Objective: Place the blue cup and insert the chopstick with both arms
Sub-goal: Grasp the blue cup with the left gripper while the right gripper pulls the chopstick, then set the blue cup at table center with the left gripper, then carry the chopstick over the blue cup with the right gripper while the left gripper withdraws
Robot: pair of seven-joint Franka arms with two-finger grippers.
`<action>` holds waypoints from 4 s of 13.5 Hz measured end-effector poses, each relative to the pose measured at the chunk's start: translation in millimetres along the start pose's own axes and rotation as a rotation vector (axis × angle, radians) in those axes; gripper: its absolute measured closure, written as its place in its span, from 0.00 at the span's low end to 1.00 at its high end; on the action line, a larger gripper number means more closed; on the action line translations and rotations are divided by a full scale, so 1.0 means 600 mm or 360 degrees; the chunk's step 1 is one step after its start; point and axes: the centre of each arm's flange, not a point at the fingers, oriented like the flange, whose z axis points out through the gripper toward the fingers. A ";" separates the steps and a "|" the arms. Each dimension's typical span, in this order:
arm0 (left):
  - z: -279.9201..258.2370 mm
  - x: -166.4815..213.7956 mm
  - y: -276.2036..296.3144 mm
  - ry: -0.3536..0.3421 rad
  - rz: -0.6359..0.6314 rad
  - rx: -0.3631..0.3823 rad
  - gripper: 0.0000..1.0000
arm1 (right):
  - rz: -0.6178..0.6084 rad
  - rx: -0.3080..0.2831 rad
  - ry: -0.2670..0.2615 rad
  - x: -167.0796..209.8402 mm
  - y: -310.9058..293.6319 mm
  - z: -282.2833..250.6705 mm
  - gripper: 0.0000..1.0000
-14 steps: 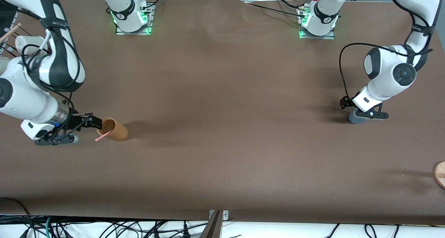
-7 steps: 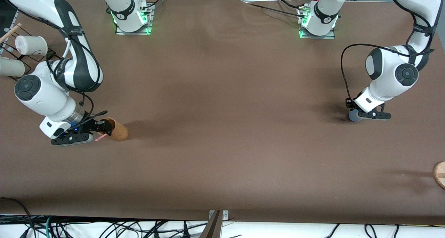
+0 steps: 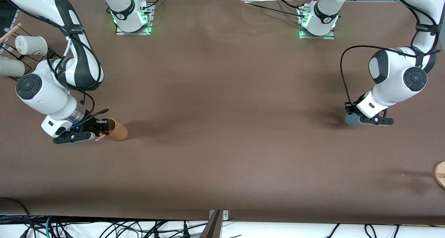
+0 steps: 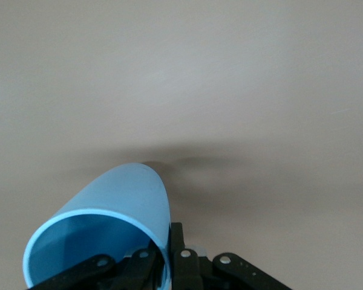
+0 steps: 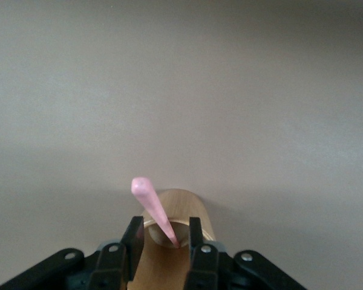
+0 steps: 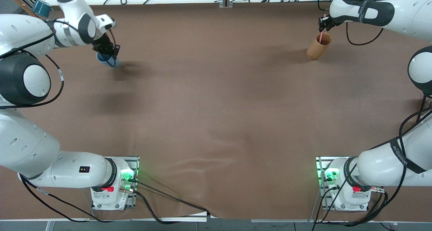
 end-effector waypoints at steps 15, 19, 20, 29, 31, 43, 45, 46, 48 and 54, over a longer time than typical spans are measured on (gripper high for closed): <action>0.075 0.013 0.756 -0.0195 -0.0873 -0.0103 0.94 | -0.0003 -0.0005 0.0047 0.001 0.000 0.010 0.93; 0.129 0.012 0.828 -0.0191 -0.0962 -0.0088 0.94 | -0.0007 -0.0005 0.0056 0.003 -0.001 0.008 0.93; 0.128 0.016 0.835 -0.0190 -0.0974 -0.0086 0.94 | -0.0010 -0.0007 0.0067 0.005 -0.002 0.002 0.93; 0.116 0.032 0.838 -0.0172 -0.0999 -0.0117 0.40 | -0.0039 -0.0020 0.0126 0.032 -0.016 -0.199 0.93; 0.085 0.042 0.837 -0.0197 -0.1031 -0.0167 0.20 | -0.0042 -0.0020 0.0099 0.036 -0.018 -0.274 0.93; -0.313 0.173 0.200 -0.0127 -0.0190 -0.0114 0.00 | 0.0477 -0.0084 0.0099 0.029 -0.317 -0.361 0.93; -0.342 0.164 0.119 -0.0106 -0.0173 -0.0126 0.00 | 0.0586 -0.0110 0.0114 0.016 -0.390 -0.352 0.93; -0.358 0.157 0.076 -0.0087 -0.0167 -0.0143 0.00 | 0.0655 -0.0105 0.0119 0.008 -0.431 -0.346 0.93; -0.395 0.131 0.006 -0.0057 -0.0178 -0.0174 0.00 | 0.0767 -0.0093 0.0146 -0.008 -0.520 -0.342 0.93; -0.508 0.041 0.031 -0.0035 -0.0076 -0.0035 0.00 | 0.0911 -0.0143 0.0288 -0.090 -0.763 -0.258 0.93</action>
